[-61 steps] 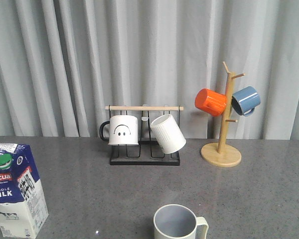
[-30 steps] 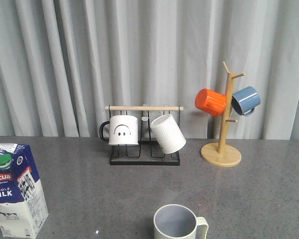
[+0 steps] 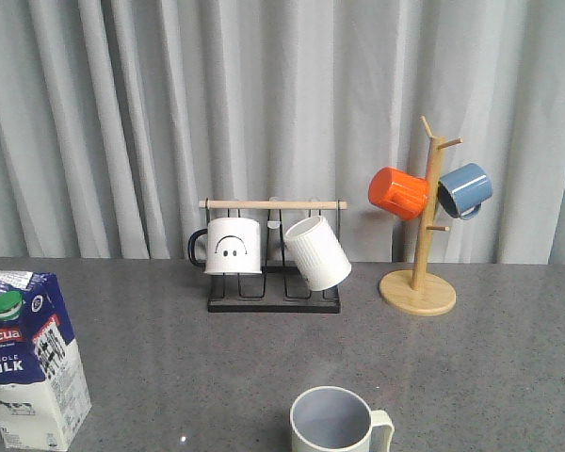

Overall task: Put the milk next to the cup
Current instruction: 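Lower the left gripper onto the top of the milk carton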

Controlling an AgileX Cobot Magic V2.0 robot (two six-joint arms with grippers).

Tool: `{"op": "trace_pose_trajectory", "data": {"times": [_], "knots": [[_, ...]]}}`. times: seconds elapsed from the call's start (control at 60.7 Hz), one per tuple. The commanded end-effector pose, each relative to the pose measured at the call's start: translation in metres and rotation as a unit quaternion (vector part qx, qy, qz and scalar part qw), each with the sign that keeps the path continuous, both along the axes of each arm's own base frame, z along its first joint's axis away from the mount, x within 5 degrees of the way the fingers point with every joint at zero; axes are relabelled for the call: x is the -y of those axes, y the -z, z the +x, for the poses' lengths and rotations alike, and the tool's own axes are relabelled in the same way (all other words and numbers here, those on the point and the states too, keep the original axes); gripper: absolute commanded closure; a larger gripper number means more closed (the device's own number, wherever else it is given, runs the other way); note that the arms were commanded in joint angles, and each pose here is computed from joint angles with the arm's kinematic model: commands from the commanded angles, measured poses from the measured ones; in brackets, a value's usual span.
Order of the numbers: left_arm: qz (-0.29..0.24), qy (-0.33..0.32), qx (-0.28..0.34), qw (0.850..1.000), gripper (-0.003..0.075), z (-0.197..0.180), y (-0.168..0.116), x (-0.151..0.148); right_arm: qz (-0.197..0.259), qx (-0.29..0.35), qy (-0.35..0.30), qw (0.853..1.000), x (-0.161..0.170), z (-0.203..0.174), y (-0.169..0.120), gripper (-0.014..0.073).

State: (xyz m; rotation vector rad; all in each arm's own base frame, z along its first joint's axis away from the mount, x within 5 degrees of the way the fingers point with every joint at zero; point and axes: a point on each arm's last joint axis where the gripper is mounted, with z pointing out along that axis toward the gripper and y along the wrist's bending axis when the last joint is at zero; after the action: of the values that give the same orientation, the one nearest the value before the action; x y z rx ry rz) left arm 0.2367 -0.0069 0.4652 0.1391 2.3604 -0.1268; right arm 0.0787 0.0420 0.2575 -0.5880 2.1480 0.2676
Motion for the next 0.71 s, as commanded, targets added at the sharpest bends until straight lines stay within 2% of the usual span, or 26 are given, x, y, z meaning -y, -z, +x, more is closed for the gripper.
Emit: {"op": "trace_pose_trajectory", "data": {"times": [0.0, 0.115, 0.28, 0.428, 0.692], "knots": [[-0.017, -0.002, 0.011, 1.0, 0.0151, 0.015, -0.011, 0.002, 0.016, 0.039, 0.003, 0.999, -0.001, 0.004, -0.013, 0.06], [-0.018, -0.007, -0.006, 1.0, 0.0151, 0.033, -0.003, 0.001, 0.014, 0.033, 0.002, 0.999, -0.001, 0.004, -0.012, 0.06], [0.006, -0.02, -0.038, 0.999, 0.0151, 0.054, 0.015, -0.004, 0.014, 0.023, 0.001, 1.0, -0.001, 0.002, -0.011, 0.06], [0.0, -0.018, -0.057, 0.998, 0.0151, 0.067, 0.027, -0.004, 0.013, 0.021, 0.001, 1.0, -0.001, 0.002, -0.01, 0.06], [0.002, -0.022, -0.048, 0.999, 0.0151, 0.075, 0.029, -0.005, 0.014, 0.021, 0.001, 1.0, -0.001, 0.002, -0.01, 0.06]]}}
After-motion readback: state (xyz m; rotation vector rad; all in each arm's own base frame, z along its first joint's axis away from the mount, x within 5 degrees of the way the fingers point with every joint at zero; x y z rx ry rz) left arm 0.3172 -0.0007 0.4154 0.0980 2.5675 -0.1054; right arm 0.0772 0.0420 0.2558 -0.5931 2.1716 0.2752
